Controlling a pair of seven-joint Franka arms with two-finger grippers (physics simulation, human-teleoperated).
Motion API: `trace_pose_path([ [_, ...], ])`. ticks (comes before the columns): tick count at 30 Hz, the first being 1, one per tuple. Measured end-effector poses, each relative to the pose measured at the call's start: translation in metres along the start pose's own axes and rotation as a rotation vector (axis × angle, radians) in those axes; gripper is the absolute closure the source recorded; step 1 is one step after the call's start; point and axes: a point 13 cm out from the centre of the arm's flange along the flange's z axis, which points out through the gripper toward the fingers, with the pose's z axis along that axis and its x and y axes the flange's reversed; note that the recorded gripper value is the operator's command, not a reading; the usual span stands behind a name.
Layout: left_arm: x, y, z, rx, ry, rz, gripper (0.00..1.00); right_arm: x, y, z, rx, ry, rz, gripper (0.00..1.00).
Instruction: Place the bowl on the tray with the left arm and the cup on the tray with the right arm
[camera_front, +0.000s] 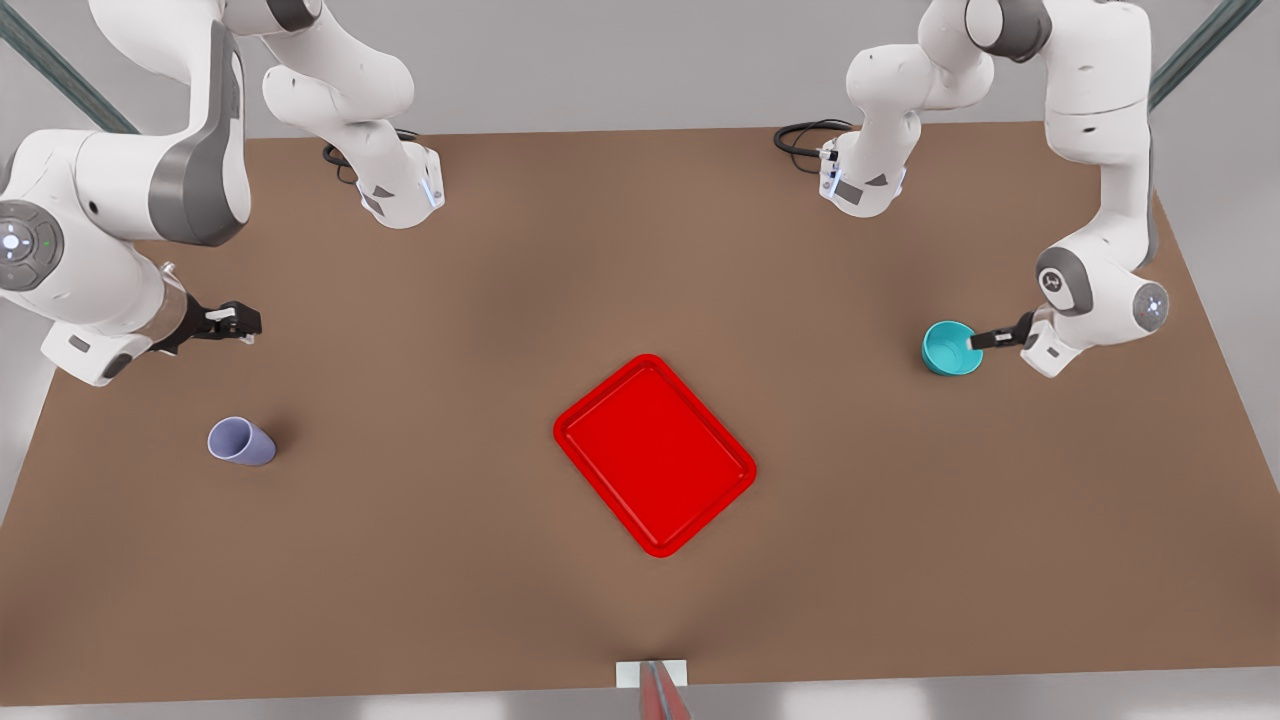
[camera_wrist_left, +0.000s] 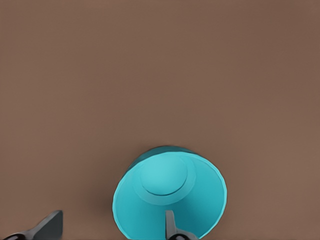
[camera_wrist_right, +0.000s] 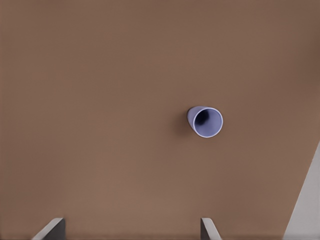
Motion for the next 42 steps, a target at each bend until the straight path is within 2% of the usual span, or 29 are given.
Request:
trace_pose_path([
  [5, -0.005, 0.002, 0.026, -0.011, -0.007, 0.034, 0.0, 0.001, 0.0, 0.001, -0.001, 0.004, -0.004, 0.0],
  [7, -0.008, 0.002, 0.03, -0.016, -0.011, 0.049, 0.34, 0.001, 0.0, 0.001, -0.001, 0.005, -0.006, 0.0],
  [8, -0.009, 0.003, 0.031, -0.019, -0.014, 0.056, 0.46, 0.001, 0.0, 0.001, -0.001, 0.005, -0.007, 0.0],
  [13, -0.013, 0.001, 0.035, -0.024, -0.023, 0.091, 0.47, 0.002, 0.0, 0.001, -0.002, 0.007, -0.01, 0.0],
  [15, -0.014, 0.0, 0.036, -0.021, -0.026, 0.097, 0.66, 0.002, -0.001, 0.001, -0.002, 0.008, -0.011, 0.0],
  [16, -0.014, -0.001, 0.037, -0.02, -0.026, 0.1, 0.79, 0.002, -0.001, 0.001, -0.002, 0.007, -0.011, 0.0],
  [21, -0.026, -0.011, 0.028, -0.028, -0.049, 0.138, 0.79, 0.002, -0.002, 0.001, -0.002, 0.008, -0.011, 0.0],
  [25, -0.06, -0.046, -0.021, -0.03, -0.122, 0.205, 0.79, 0.003, -0.004, 0.002, -0.002, 0.009, -0.009, 0.0],
  [27, -0.09, -0.073, -0.076, -0.032, -0.19, 0.246, 0.79, 0.003, -0.004, 0.002, -0.002, 0.009, -0.01, 0.0],
  [31, -0.152, -0.292, -0.159, -0.067, -0.28, 0.491, 0.79, -0.009, -0.014, 0.03, -0.006, 0.056, 0.005, 0.0],
  [34, -0.148, -0.444, -0.125, -0.1, -0.241, 0.582, 0.79, -0.022, -0.034, 0.08, -0.016, 0.117, 0.036, 0.0],
  [36, -0.148, -0.504, -0.09, -0.105, -0.222, 0.573, 0.79, -0.025, -0.048, 0.111, -0.017, 0.14, 0.058, 0.0],
  [42, -0.154, -0.552, -0.029, -0.055, -0.218, 0.374, 0.79, -0.023, -0.07, 0.209, -0.026, 0.148, 0.082, 0.0],
])
